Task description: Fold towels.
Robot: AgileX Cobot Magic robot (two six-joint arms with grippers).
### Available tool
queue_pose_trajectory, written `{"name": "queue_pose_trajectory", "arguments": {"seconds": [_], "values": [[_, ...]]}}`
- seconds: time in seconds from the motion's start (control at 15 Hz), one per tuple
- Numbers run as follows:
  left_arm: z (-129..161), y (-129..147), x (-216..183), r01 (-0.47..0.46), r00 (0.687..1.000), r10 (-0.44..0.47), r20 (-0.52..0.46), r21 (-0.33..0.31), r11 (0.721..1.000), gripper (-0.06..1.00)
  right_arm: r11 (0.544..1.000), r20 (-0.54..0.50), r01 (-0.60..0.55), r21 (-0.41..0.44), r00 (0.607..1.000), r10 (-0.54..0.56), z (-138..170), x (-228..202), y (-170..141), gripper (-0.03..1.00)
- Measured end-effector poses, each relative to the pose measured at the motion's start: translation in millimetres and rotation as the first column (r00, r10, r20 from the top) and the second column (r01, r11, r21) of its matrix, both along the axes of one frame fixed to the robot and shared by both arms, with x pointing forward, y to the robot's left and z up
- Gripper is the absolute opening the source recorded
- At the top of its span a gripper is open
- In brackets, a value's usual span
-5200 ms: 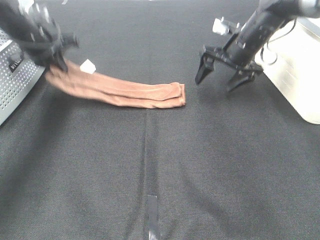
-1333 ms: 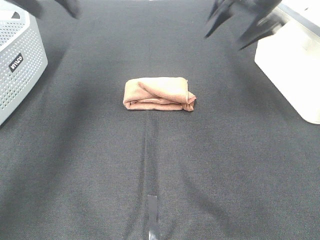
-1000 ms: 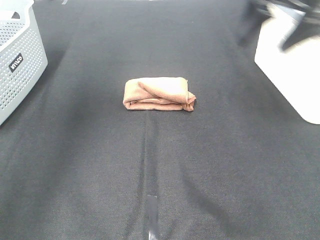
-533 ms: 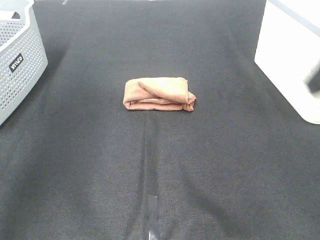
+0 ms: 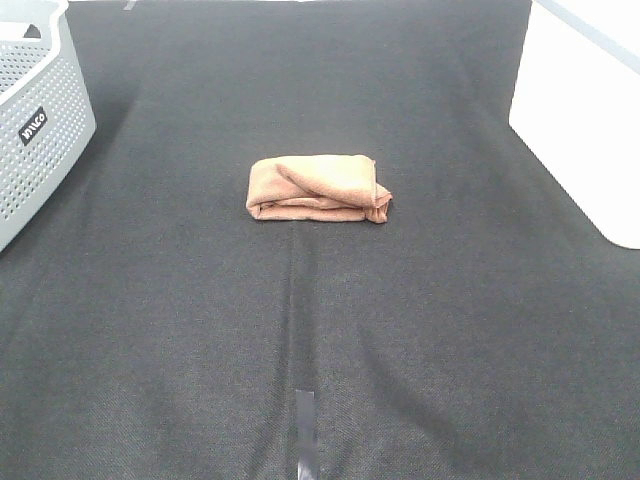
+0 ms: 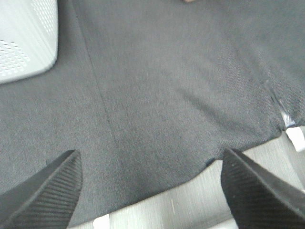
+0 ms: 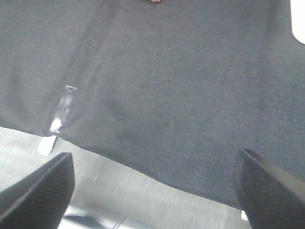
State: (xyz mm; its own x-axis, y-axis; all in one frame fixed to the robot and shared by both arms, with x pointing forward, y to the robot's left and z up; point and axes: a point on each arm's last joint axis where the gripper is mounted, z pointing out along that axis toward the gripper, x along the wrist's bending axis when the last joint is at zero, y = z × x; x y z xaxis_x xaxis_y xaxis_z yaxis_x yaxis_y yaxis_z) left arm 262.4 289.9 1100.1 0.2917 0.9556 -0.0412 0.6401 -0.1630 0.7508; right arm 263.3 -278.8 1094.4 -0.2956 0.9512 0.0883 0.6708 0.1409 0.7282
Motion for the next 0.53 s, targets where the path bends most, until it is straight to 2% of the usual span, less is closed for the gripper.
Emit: {"name": "queue_pose_trajectory", "arguments": {"seconds": [0.07, 0.2, 0.4, 0.53], "values": [[-13.6, 6.2, -25.6, 0.016, 0.995, -0.015, 0.103, -0.016, 1.000, 0.76, 1.000, 0.024, 0.001, 0.002, 1.000, -0.001, -10.3, -9.5, -1.5, 0.85], [-31.9, 11.0, -46.3, 0.041, 0.979, -0.037, 0.200, -0.016, 0.999, 0.76, 1.000, 0.100, 0.022, -0.015, 0.995, -0.020, -33.7, -23.6, -6.4, 0.85], [-45.1, 5.9, -40.3, 0.091, 0.982, -0.091, 0.163, 0.004, 0.996, 0.76, 0.999, 0.212, 0.045, -0.018, 0.976, -0.040, -36.3, -24.4, -9.3, 0.85], [-44.9, 1.3, -33.8, 0.138, 0.964, -0.137, 0.226, 0.013, 0.990, 0.76, 0.999, 0.218, 0.047, -0.026, 0.975, -0.040, -39.9, -21.3, -9.4, 0.85]]}}
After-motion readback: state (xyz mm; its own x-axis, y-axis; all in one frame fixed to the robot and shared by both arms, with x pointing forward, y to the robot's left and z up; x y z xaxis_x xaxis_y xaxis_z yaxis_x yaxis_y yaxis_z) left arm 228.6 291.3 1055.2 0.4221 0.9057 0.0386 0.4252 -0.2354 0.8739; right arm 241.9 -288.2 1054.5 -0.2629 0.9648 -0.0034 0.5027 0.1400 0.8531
